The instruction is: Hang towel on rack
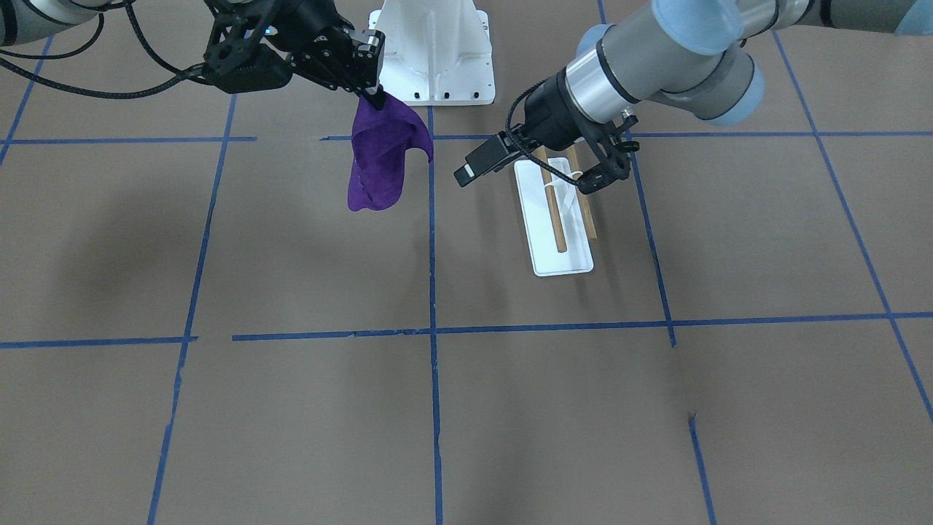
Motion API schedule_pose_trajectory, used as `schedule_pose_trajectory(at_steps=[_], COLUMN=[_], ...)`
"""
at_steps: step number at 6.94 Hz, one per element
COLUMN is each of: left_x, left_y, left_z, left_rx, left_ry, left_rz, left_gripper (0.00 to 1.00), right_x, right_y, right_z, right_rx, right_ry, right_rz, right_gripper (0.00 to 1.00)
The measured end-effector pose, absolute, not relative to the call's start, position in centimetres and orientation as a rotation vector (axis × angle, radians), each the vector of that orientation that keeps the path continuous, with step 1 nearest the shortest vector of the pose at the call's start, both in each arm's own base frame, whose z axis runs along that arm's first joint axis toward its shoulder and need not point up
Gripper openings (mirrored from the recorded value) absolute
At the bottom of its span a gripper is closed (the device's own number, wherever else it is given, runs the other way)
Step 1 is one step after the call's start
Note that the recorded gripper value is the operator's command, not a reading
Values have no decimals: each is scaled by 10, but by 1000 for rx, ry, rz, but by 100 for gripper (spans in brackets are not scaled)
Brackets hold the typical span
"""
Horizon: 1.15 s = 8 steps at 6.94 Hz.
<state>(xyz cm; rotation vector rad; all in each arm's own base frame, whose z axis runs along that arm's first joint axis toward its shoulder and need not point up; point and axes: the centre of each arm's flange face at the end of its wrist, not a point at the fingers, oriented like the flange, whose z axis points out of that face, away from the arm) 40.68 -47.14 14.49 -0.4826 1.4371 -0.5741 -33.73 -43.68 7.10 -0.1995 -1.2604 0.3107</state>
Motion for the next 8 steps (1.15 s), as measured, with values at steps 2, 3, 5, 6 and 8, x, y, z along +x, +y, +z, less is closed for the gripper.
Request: schedule_pose_trajectory(at_steps=[2,3,5,6,8], left_x=[422,425,425,424,423], left_y=[-462,-460,-458,-456,-455], left_z=[134,133,136,138,141], left_rx=[-520,-526,-531,-533,-535], left_ry=[1441,1439,1434,1432,1428], left_rz=[-602,-602,-604,-606,-609], left_gripper=[79,79,73,71,66], right_x=[-346,-347,-345,-344,-339], right_y=[-438,-437,-438,-439,-444], right_z=[68,66,61,60,59], right_rx=[-200,-198,-185,-175,-160], right_ry=[-1296,-1303,-1313,-1315,-1319], right_rz=[332,333,337,342,354], right_gripper=[0,0,0,0,0])
